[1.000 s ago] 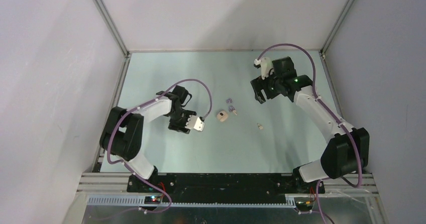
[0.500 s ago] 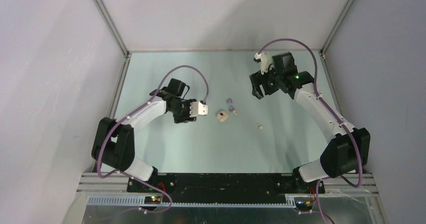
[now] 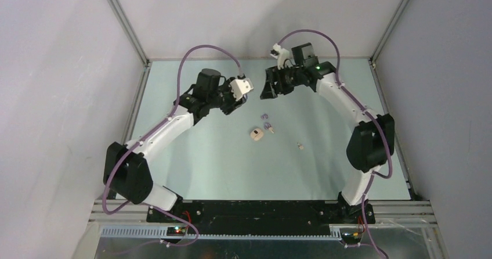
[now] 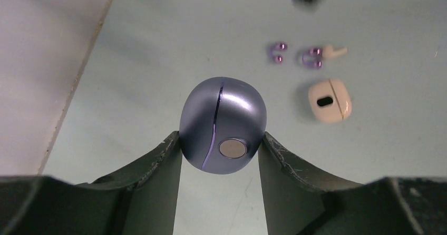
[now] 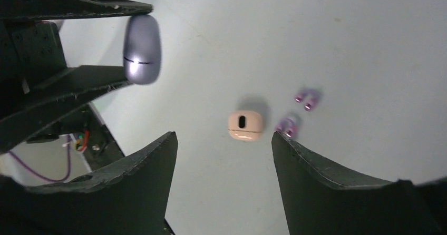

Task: Insert the wireless bluetooth earbuds into the charging case
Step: Pick up the charging case at the center of the board.

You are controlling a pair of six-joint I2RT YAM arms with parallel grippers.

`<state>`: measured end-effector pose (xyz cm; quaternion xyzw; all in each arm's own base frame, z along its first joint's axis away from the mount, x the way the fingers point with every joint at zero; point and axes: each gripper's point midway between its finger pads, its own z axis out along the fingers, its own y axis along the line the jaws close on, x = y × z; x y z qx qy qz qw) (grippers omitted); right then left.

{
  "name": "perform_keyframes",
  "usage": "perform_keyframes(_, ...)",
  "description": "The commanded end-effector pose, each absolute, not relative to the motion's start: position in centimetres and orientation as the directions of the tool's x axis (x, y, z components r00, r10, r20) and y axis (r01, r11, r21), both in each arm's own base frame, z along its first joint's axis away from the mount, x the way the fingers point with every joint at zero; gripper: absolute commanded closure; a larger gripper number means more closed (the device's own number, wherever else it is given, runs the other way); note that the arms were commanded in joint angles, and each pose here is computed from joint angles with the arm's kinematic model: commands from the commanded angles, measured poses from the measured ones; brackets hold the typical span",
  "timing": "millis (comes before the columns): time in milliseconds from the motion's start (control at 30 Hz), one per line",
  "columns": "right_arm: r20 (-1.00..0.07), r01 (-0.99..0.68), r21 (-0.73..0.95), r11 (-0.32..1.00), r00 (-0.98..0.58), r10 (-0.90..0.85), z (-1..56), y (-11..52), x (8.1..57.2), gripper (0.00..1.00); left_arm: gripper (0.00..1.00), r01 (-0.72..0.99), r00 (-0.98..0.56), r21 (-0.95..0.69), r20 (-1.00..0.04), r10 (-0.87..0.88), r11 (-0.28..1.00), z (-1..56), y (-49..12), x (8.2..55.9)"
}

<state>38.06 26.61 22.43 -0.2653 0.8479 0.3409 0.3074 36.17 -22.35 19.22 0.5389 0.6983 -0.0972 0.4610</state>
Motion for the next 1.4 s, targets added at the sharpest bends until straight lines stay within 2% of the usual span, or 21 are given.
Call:
perform_keyframes(0,-0.73,-0.711,0.496,0.498,-0.652,-0.204,25.8,31.0,37.5,0.28,0.67,0.789,-0.069,0.264,-0.859,0.507,0.555,23.1,-24.7,38.1)
perform_keyframes(200,-0.753,-0.761,0.502,0.41,-0.618,-0.225,26.8,33.0,36.9,0.29,0.67,0.788,-0.108,0.217,-0.873,0.475,0.577,23.5,-25.3,37.7)
perform_keyframes(433,-0.752,-0.747,0.511,0.425,-0.628,-0.2,26.3,33.7,37.8,0.33,0.67,0.8,-0.109,0.181,-0.894,0.436,0.573,24.3,-25.9,37.0)
perform_keyframes(733,-0.741,-0.734,0.521,0.436,-0.642,-0.196,25.3,34.9,38.5,0.43,0.67,0.808,-0.094,0.175,-0.904,0.416,0.563,25.1,-26.2,36.5)
perform_keyframes(933,-0.739,-0.738,0.528,0.42,-0.643,-0.201,25.1,35.3,38.4,0.62,0.67,0.81,-0.092,0.168,-0.91,0.405,0.562,25.3,-26.2,36.4)
perform_keyframes(1067,-0.742,-0.755,0.535,0.379,-0.635,-0.217,25.1,35.4,37.8,0.93,0.65,0.805,-0.088,0.173,-0.911,0.403,0.568,25.5,-26.2,36.5)
perform_keyframes(1100,-0.742,-0.759,0.537,0.368,-0.633,-0.222,25.2,35.4,37.6,1.0,0.6,0.799,-0.089,0.179,-0.909,0.408,0.573,25.5,-26.0,36.6)
perform_keyframes(1133,-0.751,-0.769,0.527,0.363,-0.621,-0.224,25.4,35.2,37.6,1.0,0.49,0.793,-0.091,0.184,-0.907,0.411,0.581,25.5,-25.9,36.8)
perform_keyframes(1267,-0.785,-0.792,0.509,0.337,-0.588,-0.195,27.2,33.3,37.8,1.0,0.2,0.761,-0.118,0.146,-0.927,0.356,0.633,27.7,-24.5,36.8)
perform_keyframes(1367,-0.844,-0.839,0.478,0.26,-0.521,-0.128,30.9,31.0,38.1,1.0,0.08,0.749,-0.166,0.021,-0.962,0.219,0.662,30.8,-23.2,37.1)
